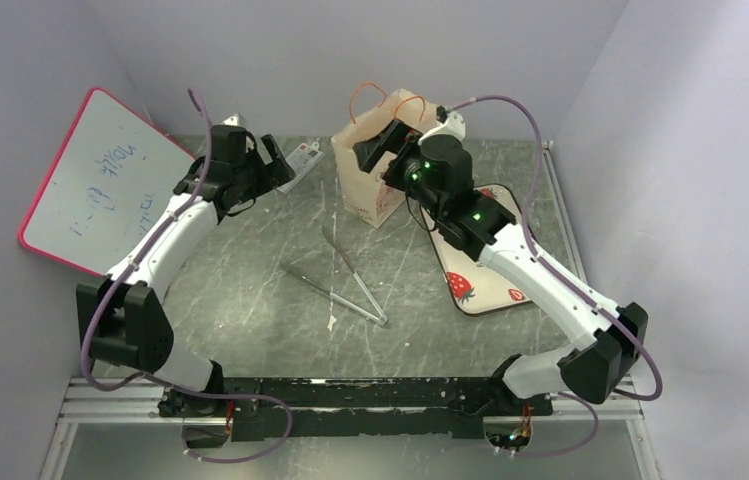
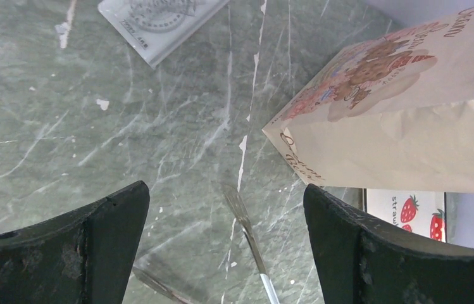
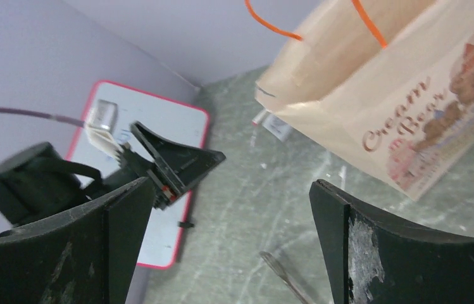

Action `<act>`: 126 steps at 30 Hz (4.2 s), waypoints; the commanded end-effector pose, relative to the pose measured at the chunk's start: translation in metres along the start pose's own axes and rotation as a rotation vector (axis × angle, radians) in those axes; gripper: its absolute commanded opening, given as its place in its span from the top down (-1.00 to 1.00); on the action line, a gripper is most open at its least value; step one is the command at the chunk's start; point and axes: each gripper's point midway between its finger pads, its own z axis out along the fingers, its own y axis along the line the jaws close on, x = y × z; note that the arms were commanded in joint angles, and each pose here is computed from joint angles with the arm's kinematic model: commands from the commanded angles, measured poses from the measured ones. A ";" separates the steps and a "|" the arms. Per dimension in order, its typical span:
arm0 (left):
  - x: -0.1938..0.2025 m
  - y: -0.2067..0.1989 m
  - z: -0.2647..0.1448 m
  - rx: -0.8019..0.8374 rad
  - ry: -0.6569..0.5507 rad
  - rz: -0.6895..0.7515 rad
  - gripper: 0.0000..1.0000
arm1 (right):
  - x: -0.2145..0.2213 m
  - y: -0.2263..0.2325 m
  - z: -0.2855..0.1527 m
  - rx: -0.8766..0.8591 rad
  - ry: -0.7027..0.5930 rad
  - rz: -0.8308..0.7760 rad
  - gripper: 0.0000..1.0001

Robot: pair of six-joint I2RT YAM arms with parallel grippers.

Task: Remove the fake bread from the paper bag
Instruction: Pick up the clamp at the center of the board.

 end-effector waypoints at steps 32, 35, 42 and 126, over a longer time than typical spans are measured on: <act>-0.035 -0.022 -0.037 0.045 -0.099 0.039 -0.93 | -0.002 0.045 -0.001 -0.218 0.074 -0.096 -1.00; -0.036 -0.017 -0.030 0.018 -0.098 0.059 -0.93 | 0.043 0.003 0.011 -0.110 0.197 -0.200 -1.00; -0.022 -0.009 -0.006 0.015 -0.073 0.087 -0.93 | 0.125 -0.085 0.009 0.071 0.388 -0.498 -1.00; -0.106 -0.155 0.010 0.852 -0.201 0.428 -0.93 | 0.302 -0.160 -0.064 -0.038 0.681 -0.718 -0.06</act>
